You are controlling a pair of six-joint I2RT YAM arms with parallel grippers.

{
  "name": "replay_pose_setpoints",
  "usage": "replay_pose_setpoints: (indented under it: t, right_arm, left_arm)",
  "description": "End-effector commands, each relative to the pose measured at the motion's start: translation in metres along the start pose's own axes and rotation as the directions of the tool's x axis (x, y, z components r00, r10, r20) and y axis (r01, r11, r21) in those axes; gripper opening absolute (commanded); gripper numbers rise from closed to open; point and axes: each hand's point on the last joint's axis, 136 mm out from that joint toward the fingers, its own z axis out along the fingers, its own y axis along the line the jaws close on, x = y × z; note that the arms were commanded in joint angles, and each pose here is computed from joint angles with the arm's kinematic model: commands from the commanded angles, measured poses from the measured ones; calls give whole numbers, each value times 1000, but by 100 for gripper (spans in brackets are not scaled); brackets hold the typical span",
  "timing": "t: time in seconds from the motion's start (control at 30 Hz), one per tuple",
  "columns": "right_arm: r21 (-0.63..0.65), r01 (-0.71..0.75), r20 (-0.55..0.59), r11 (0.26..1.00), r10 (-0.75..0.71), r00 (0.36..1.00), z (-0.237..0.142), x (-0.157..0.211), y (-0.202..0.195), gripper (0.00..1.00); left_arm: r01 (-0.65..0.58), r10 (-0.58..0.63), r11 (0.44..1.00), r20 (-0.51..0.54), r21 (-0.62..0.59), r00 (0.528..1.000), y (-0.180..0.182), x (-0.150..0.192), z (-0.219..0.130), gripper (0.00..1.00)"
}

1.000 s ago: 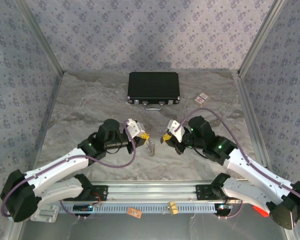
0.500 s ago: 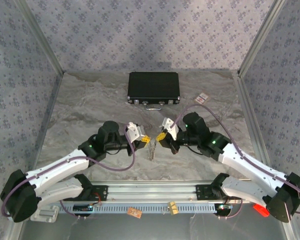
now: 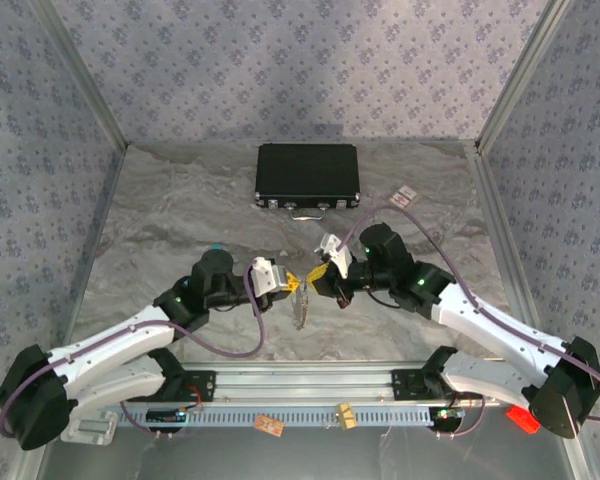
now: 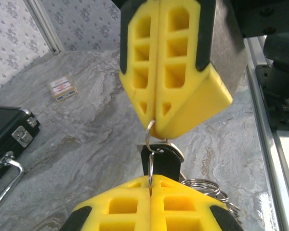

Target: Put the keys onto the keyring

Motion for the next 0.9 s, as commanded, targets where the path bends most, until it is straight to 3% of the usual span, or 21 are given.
replay_pose_setpoints:
  t: [0.0, 0.5, 0.87]
  right_arm:
    - [-38, -10, 29, 999, 11, 1000, -2, -14, 9, 0]
    - [-55, -15, 48, 998, 18, 999, -1, -15, 10, 0]
    - [52, -73, 15, 996, 72, 997, 5, -6, -13, 0]
  left_arm:
    - [-60, 61, 998, 68, -21, 996, 2, -19, -4, 0]
    - [-50, 52, 998, 72, -28, 996, 3, -20, -3, 0]
    - [-50, 52, 999, 83, -22, 995, 2, -21, -4, 0]
